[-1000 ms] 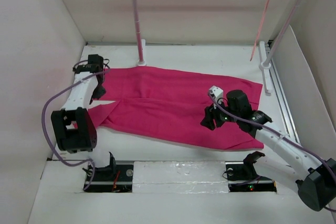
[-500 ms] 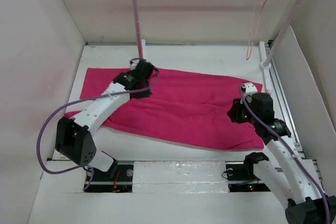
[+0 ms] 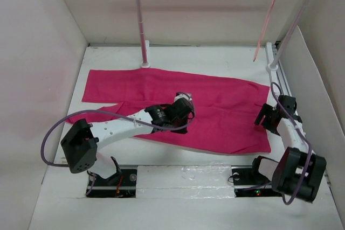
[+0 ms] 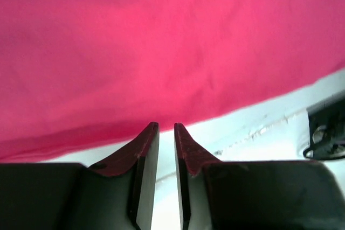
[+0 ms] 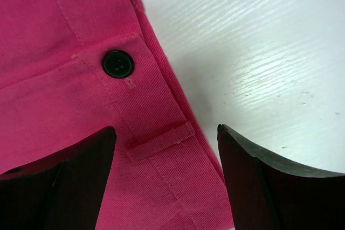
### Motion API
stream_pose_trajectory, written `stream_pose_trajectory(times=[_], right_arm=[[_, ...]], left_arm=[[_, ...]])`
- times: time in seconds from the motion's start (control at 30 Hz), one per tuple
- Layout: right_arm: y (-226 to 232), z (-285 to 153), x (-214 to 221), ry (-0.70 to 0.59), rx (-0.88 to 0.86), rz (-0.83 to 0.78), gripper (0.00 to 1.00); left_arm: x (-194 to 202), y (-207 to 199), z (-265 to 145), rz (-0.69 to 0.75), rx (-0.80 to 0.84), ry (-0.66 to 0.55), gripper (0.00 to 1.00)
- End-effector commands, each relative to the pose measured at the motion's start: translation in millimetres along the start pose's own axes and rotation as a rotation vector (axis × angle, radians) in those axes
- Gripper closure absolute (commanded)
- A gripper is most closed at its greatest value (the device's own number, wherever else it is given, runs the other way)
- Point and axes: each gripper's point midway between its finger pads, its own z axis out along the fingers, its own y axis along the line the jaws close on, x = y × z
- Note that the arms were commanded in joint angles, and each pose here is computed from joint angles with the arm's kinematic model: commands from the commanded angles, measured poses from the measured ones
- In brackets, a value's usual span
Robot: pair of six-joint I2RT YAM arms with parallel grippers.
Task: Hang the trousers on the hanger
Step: Fold the trousers
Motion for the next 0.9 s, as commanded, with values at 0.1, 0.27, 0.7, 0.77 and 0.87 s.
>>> stream_pose_trajectory(times=[0.1,0.27,0.7,0.77,0.87], right_arm=[[10,14,-16,-0.034,-0.078,0.077,0.19],[17,41,4,0.092,-0.176,0.186,0.35],[-58,-23,-134,-0.246,0.01,0.201,1.0],[-67,-29,-149,-0.272,0.056,0.186,0.92],[-62,-30,-157,-0.245,0.056,0.105,0.42]], left_arm=[[-5,-17,-24,-0.059,0.13,-0.084,0.8],[-17,-6,-39,-0.053,0.085,-0.146,0.69],[-38,61,-50,-0.143,-0.083,-0.217,0.62],[-40,69,-51,-0.171,-0.095,-0.219,0.6],[-35,83,-51,-0.236,-0.107,-0.206,0.56]])
